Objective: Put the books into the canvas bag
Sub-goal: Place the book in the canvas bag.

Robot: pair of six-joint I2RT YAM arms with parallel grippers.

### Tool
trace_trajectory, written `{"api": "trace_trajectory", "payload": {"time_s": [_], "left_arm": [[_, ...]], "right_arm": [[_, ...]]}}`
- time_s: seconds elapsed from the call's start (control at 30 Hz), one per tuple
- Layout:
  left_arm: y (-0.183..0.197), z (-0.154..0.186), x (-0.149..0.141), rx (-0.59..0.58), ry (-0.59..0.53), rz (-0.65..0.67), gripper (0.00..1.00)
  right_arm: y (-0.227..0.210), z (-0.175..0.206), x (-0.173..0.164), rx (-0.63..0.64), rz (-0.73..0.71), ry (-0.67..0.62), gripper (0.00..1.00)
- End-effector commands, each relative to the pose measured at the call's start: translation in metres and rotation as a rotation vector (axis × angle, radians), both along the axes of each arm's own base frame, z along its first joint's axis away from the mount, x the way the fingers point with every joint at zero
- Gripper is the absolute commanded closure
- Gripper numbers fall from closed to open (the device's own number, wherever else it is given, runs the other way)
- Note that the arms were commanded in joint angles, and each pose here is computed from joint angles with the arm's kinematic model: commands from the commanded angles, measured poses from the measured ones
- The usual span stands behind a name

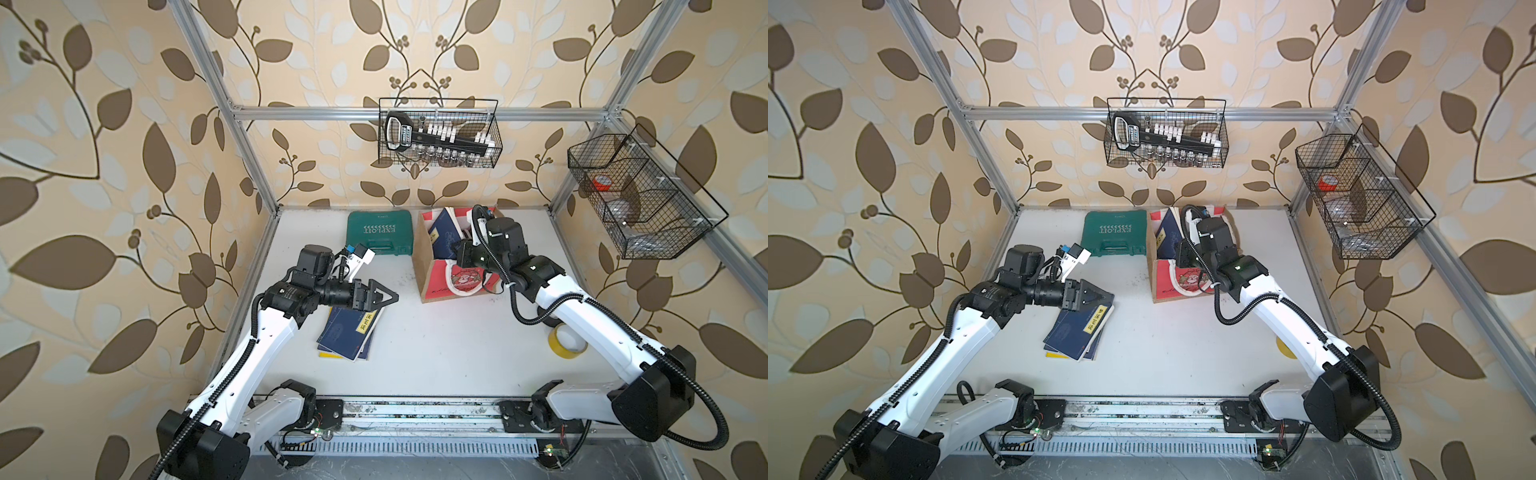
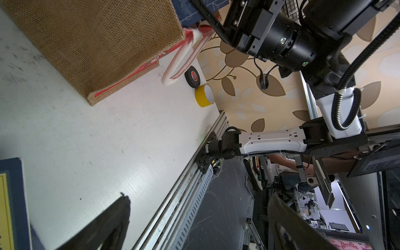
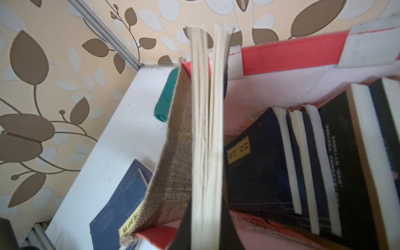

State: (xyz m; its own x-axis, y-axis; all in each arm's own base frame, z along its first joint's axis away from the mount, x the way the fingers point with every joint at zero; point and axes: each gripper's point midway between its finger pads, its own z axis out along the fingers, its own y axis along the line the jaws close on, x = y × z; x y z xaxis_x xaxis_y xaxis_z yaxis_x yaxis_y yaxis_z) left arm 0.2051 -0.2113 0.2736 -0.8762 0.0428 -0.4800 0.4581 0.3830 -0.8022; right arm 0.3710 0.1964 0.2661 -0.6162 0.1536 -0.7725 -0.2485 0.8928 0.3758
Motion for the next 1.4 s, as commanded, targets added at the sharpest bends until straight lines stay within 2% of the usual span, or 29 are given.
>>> {"api": "trace_trajectory", "payload": {"time_s": [0.0,0.17,0.37,0.43,0.47,0.5,0.53,0.67,0.73,0.83,1.07,1.2,1.37], "left_arm": [[0.002,0.018,0.005,-0.012,-0.075,0.005,0.01],[0.002,0.017,0.007,-0.011,-0.063,0.006,0.01],[0.008,0.008,0.019,0.018,-0.033,0.062,0.01],[0.014,-0.003,0.031,0.052,-0.002,0.115,0.01],[0.018,-0.01,0.037,0.068,0.022,0.144,0.01],[0.024,-0.018,0.044,0.092,0.056,0.187,0.01],[0.03,-0.027,0.051,0.111,0.088,0.226,0.01],[0.069,-0.076,0.078,0.227,0.273,0.416,0.01],[0.086,-0.099,0.083,0.287,0.364,0.491,0.01],[0.102,-0.122,0.085,0.306,0.455,0.574,0.01],[0.117,-0.142,0.084,0.28,0.497,0.734,0.01],[0.126,-0.155,0.08,0.306,0.516,0.778,0.01],[0.134,-0.166,0.078,0.29,0.53,0.804,0.01]], "right_arm": [[-0.005,0.016,0.005,0.014,-0.025,-0.036,0.81],[-0.018,0.02,0.005,0.015,-0.045,-0.05,0.7],[-0.022,0.048,-0.007,-0.013,0.004,-0.155,0.48],[-0.02,0.056,-0.013,-0.01,0.033,-0.185,0.34],[-0.018,0.058,-0.017,-0.01,0.047,-0.197,0.22],[-0.015,0.061,-0.021,-0.012,0.062,-0.211,0.04],[-0.012,0.063,-0.025,-0.015,0.076,-0.22,0.01],[0.018,0.061,-0.048,0.008,0.177,-0.212,0.01],[0.042,0.051,-0.061,0.032,0.244,-0.179,0.01],[0.083,0.024,-0.086,0.069,0.344,-0.129,0.01],[0.164,-0.054,-0.125,0.136,0.489,0.095,0.01],[0.187,-0.098,-0.127,0.156,0.517,0.219,0.01],[0.202,-0.143,-0.121,0.114,0.518,0.317,0.01]]}}
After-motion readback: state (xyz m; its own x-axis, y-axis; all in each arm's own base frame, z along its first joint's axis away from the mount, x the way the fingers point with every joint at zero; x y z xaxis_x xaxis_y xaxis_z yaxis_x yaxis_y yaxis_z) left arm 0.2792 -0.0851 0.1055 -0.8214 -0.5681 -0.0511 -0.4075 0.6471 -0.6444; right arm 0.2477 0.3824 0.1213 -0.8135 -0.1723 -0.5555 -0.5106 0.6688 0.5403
